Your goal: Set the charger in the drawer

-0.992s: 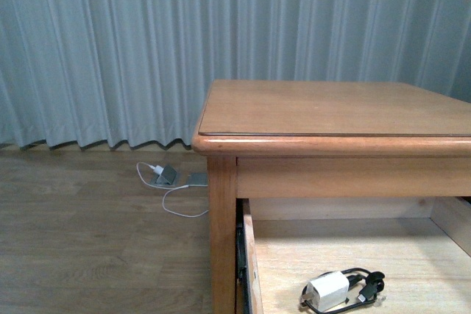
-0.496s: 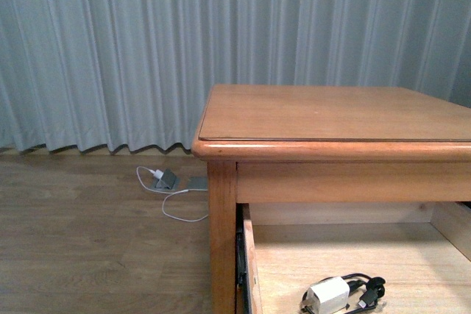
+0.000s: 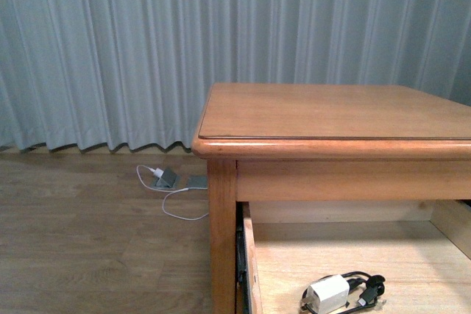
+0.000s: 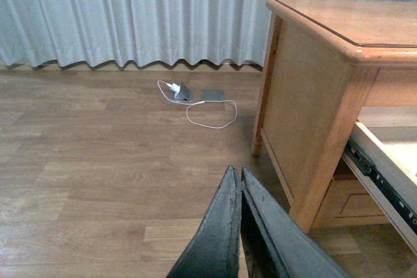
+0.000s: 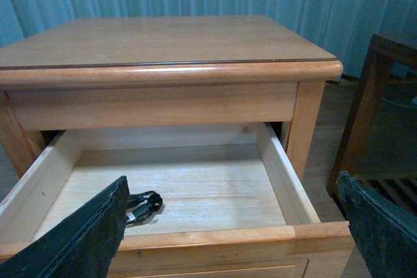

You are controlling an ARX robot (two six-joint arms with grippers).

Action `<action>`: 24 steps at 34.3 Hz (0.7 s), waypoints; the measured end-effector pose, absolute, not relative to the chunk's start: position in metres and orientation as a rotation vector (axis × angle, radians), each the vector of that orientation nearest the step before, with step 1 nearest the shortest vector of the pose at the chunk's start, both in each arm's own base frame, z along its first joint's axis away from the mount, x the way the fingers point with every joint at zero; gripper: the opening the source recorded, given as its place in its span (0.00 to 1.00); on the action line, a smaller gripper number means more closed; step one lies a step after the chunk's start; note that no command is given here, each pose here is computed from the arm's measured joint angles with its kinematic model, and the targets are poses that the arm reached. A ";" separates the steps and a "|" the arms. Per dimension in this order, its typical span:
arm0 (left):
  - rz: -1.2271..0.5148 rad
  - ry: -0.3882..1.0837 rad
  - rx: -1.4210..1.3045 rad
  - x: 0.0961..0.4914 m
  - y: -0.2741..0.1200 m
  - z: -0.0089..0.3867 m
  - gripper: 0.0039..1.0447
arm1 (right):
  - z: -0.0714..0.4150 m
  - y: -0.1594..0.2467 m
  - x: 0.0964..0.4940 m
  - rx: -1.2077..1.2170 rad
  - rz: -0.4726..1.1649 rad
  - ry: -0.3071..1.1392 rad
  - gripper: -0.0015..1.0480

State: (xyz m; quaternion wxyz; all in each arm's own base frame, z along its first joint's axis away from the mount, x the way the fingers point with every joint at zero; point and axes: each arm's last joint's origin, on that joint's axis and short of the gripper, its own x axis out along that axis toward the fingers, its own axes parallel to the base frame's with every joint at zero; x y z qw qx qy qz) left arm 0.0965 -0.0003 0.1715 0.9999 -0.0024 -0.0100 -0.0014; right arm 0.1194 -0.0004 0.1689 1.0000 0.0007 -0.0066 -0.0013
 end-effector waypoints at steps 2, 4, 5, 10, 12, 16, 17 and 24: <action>-0.002 -0.020 -0.005 0.096 0.000 0.171 0.04 | 0.169 0.000 0.119 0.001 -0.003 -0.013 0.91; -0.003 -0.020 -0.005 0.096 0.000 0.171 0.04 | 0.169 0.000 0.119 0.001 -0.003 -0.013 0.91; -0.003 -0.020 -0.005 0.096 0.000 0.171 0.04 | 0.169 0.000 0.119 0.001 -0.003 -0.013 0.91; -0.003 -0.020 -0.005 0.096 0.000 0.171 0.12 | 0.167 0.000 0.120 -0.004 0.062 0.040 0.91; -0.003 -0.020 -0.005 0.096 0.000 0.171 0.21 | 0.161 0.000 0.121 -0.005 0.162 0.161 0.91; -0.002 -0.020 -0.005 0.096 0.000 0.171 0.39 | 0.147 0.002 0.126 0.028 0.283 0.400 0.91; -0.003 -0.020 -0.005 0.096 0.000 0.171 0.44 | 0.144 0.002 0.128 0.032 0.290 0.447 0.91; -0.003 -0.020 -0.005 0.096 0.000 0.171 0.74 | 0.134 -0.002 0.153 0.025 0.291 0.606 0.91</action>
